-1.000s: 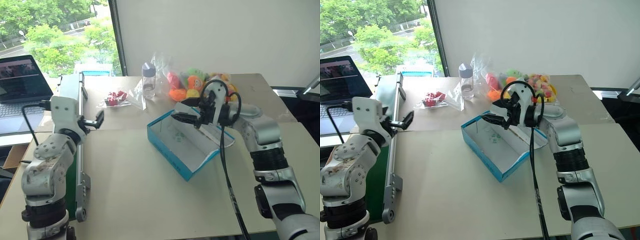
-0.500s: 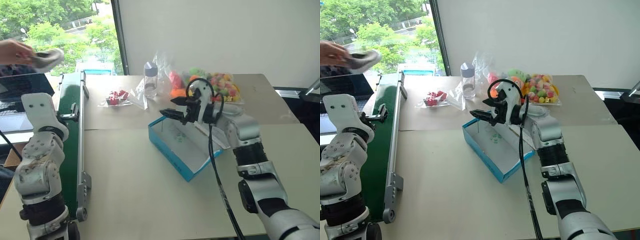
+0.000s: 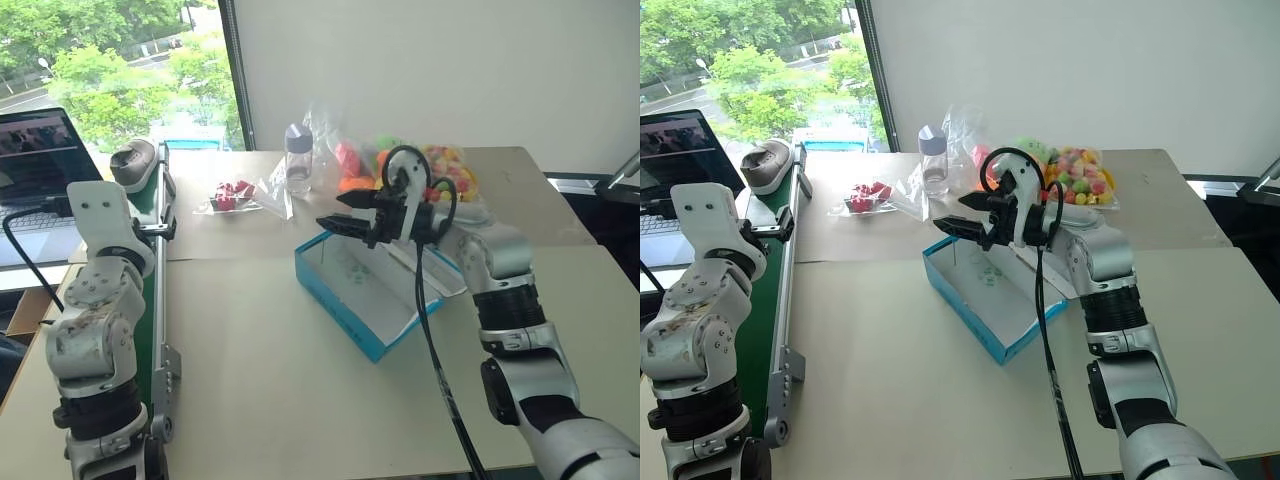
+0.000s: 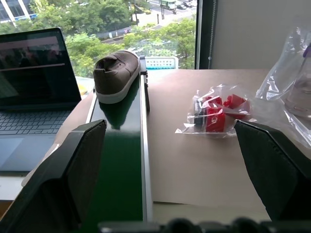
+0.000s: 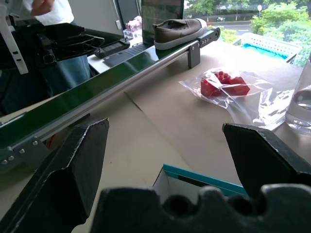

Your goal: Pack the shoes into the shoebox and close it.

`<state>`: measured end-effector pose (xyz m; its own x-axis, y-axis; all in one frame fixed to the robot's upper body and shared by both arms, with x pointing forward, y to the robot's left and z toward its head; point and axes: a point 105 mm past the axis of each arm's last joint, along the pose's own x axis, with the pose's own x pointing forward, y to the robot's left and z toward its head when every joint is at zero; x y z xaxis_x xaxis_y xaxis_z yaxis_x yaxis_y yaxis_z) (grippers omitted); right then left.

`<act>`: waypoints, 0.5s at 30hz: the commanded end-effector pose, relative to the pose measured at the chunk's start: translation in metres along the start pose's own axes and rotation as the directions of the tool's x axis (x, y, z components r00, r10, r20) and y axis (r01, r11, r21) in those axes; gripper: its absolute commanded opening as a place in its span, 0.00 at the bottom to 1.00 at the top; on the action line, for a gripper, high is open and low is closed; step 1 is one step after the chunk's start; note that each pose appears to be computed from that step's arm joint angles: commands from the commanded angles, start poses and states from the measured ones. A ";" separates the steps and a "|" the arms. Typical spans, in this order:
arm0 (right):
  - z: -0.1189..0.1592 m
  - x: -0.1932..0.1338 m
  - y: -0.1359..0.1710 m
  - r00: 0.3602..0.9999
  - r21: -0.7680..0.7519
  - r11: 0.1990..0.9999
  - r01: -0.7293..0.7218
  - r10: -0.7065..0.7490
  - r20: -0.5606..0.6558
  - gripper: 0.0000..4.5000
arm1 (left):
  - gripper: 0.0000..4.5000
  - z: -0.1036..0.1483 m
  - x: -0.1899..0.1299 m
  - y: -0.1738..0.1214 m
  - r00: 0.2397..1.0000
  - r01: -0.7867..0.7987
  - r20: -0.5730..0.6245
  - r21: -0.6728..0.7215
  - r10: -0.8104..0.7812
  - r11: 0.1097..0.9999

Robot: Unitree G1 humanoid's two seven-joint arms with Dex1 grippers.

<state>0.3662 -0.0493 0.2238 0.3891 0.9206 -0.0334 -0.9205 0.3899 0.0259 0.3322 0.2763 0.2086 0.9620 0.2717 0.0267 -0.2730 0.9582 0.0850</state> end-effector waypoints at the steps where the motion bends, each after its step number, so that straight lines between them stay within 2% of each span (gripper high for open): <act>1: 0.015 0.005 0.014 0.998 -0.035 0.998 -0.043 0.044 0.035 0.99 | 1.00 0.001 0.001 0.024 0.996 -0.086 0.010 0.015 0.086 0.996; 4: 0.012 0.005 0.017 0.998 -0.030 0.998 -0.049 0.050 0.029 0.99 | 1.00 -0.009 0.001 0.025 0.998 -0.057 -0.017 0.035 0.058 0.998; 8: 0.010 0.007 0.025 0.997 -0.028 0.997 -0.077 0.078 0.018 0.99 | 1.00 -0.032 0.004 0.055 0.992 -0.106 -0.068 0.035 0.108 0.994; 15: 0.008 0.008 0.028 0.997 -0.030 0.996 -0.079 0.079 0.004 0.99 | 1.00 -0.053 0.010 0.061 0.997 -0.061 -0.052 0.013 0.062 0.998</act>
<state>0.3498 -0.0326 0.2213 0.3343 0.9404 -0.0620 -0.9414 0.3364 0.0257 0.3256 0.3395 0.1537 0.9344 0.3486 -0.0729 -0.3410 0.9348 0.0994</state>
